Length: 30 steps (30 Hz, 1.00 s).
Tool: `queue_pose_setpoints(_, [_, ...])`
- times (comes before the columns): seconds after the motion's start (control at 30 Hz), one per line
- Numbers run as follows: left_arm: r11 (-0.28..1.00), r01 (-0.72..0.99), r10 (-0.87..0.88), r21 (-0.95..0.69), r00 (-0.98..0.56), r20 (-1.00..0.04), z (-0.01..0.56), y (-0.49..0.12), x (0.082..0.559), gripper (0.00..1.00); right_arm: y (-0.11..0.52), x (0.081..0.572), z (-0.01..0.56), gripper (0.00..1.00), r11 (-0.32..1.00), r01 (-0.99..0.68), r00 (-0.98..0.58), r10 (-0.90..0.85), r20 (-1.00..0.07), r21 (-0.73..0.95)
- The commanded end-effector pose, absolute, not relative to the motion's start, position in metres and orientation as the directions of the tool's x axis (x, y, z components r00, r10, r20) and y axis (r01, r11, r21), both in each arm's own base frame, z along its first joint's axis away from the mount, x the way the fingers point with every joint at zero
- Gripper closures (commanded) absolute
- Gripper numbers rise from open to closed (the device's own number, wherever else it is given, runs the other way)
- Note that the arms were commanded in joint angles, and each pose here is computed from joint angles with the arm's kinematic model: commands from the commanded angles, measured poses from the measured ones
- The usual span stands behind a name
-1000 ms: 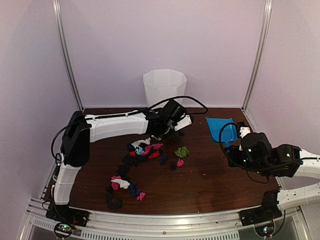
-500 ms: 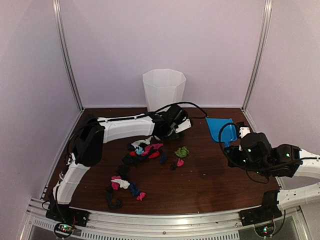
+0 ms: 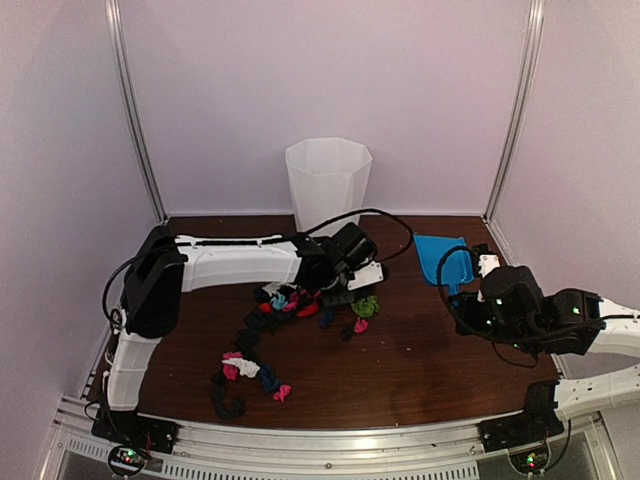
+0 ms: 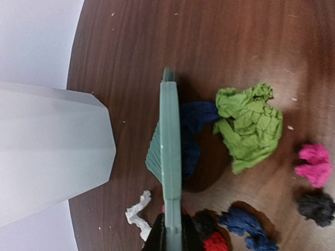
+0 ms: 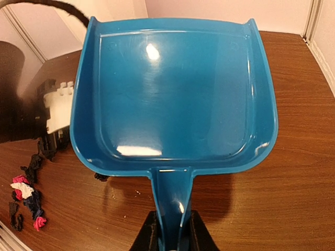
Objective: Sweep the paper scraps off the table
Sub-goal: Sweep the paper scraps from the center of the board.
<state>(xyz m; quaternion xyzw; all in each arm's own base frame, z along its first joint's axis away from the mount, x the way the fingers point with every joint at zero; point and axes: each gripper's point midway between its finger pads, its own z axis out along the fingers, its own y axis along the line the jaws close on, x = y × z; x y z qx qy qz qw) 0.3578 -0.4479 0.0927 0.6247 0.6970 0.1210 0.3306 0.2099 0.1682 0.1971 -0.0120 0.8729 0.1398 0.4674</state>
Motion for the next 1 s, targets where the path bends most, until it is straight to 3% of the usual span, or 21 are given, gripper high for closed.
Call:
queue_pose_setpoints(0.0, [0.140, 0.865, 0.955, 0.482, 0.011, -0.297, 0.085, -0.444, 0.298, 1.00, 0.166, 0.210, 0.201, 1.00, 0.961, -0.145, -0.545, 0.120, -0.830, 0.234])
queue_pose_setpoints(0.3, [0.191, 0.863, 0.949, 0.467, -0.041, -0.312, 0.084, -0.414, 0.257, 1.00, 0.170, 0.207, 0.199, 1.00, 0.959, -0.157, -0.560, 0.110, -0.821, 0.236])
queue_pose_setpoints(0.5, [0.263, 0.864, 0.904, 0.428, -0.067, -0.421, 0.103, -0.392, 0.236, 1.00, 0.182, 0.198, 0.193, 1.00, 0.945, -0.184, -0.589, 0.115, -0.800, 0.271])
queue_pose_setpoints(0.97, [0.348, 0.809, 0.825, 0.473, -0.025, -0.565, 0.147, -0.393, 0.237, 1.00, 0.182, 0.133, 0.173, 1.00, 0.956, -0.268, -0.751, -0.132, -0.647, 0.116])
